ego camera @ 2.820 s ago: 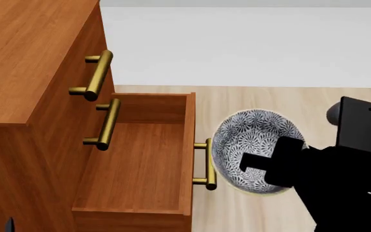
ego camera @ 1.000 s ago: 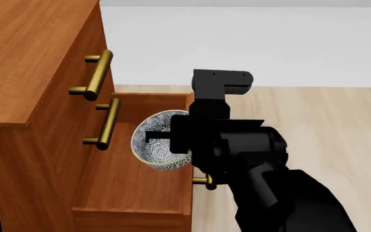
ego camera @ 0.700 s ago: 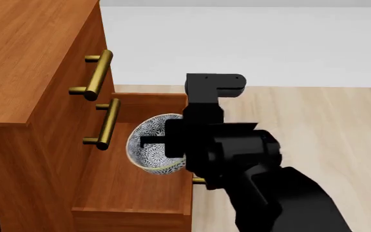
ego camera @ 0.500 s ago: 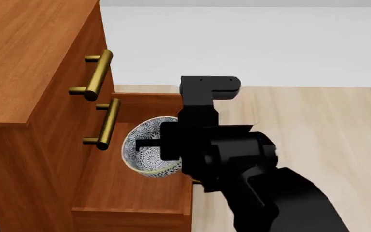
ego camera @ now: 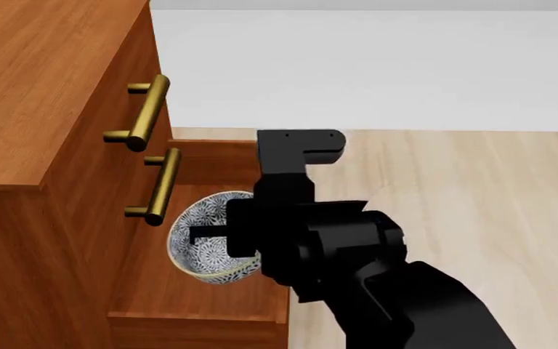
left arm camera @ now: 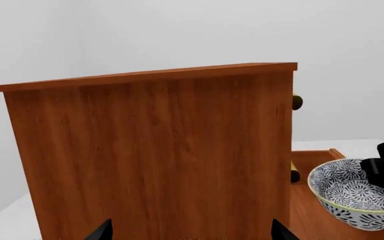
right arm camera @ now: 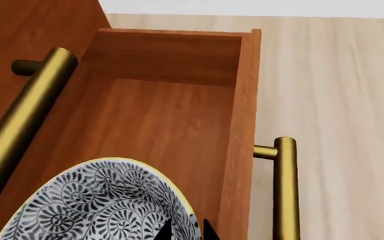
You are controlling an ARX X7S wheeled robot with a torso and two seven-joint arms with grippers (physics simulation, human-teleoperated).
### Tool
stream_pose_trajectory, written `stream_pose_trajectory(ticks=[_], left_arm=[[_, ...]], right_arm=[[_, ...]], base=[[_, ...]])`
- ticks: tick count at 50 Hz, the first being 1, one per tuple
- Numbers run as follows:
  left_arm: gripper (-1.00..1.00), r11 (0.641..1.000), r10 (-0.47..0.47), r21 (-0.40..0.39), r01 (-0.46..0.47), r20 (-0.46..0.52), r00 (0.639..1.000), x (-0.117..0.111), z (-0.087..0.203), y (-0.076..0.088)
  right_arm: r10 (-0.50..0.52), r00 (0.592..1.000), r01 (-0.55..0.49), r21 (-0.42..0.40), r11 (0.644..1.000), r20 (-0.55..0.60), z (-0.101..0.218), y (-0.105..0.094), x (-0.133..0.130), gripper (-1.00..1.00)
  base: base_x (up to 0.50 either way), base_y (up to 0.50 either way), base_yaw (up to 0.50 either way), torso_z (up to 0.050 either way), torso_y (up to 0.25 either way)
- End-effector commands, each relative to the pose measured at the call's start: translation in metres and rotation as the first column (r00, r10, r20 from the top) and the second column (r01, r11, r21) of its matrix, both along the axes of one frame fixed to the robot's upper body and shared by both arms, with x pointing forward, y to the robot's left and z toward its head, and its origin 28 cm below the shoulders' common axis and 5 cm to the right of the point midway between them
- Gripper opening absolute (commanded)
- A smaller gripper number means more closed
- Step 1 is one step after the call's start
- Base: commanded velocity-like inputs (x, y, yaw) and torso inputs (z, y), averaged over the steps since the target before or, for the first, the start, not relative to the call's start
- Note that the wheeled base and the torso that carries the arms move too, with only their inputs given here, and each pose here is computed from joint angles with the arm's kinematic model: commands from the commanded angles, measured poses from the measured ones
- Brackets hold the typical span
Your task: Put the bowl in the bottom drawer of the cabinet.
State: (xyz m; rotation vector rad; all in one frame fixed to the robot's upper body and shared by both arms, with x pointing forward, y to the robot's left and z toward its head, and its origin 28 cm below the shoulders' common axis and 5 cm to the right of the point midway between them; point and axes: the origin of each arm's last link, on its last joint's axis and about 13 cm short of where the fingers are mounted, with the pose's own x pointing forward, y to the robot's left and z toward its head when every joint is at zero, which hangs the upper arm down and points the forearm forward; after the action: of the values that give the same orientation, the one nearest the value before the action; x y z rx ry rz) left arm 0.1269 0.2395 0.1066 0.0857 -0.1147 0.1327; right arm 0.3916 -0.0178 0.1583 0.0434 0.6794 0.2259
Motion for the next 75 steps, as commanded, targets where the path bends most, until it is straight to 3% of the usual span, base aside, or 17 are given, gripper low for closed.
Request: stream_pose_trajectory(ticks=[1,71,72,75], left_arm=[[1.00,1.000,0.006,-0.004,-0.006,0.001,1.000,-0.001,0.000,0.001],[1.00,1.000,0.013,-0.011,-0.013,-0.009,1.000,-0.001,-0.003,0.003],[1.00,1.000,0.011,-0.011,-0.011,-0.010,1.000,-0.002,-0.003,0.003],[1.00,1.000,0.012,-0.010,-0.012,-0.008,1.000,-0.002,-0.002,0.003]], right_arm=[[0.017,1.000,-0.017,0.013,1.000,-0.005,-0.002,0.002,-0.002,-1.00],[0.081,0.995,-0.077,0.077,0.994,-0.050,-0.027,0.009,-0.012,-1.00],[0.083,0.995,-0.078,0.079,0.994,-0.051,-0.028,0.009,-0.012,1.00],[0.082,0.995,-0.078,0.079,0.994,-0.050,-0.029,0.008,-0.012,1.00]], base=[[0.00,0.00,0.00,0.000,0.000],[0.00,0.00,0.00,0.000,0.000],[0.00,0.00,0.00,0.000,0.000],[0.00,0.00,0.00,0.000,0.000]])
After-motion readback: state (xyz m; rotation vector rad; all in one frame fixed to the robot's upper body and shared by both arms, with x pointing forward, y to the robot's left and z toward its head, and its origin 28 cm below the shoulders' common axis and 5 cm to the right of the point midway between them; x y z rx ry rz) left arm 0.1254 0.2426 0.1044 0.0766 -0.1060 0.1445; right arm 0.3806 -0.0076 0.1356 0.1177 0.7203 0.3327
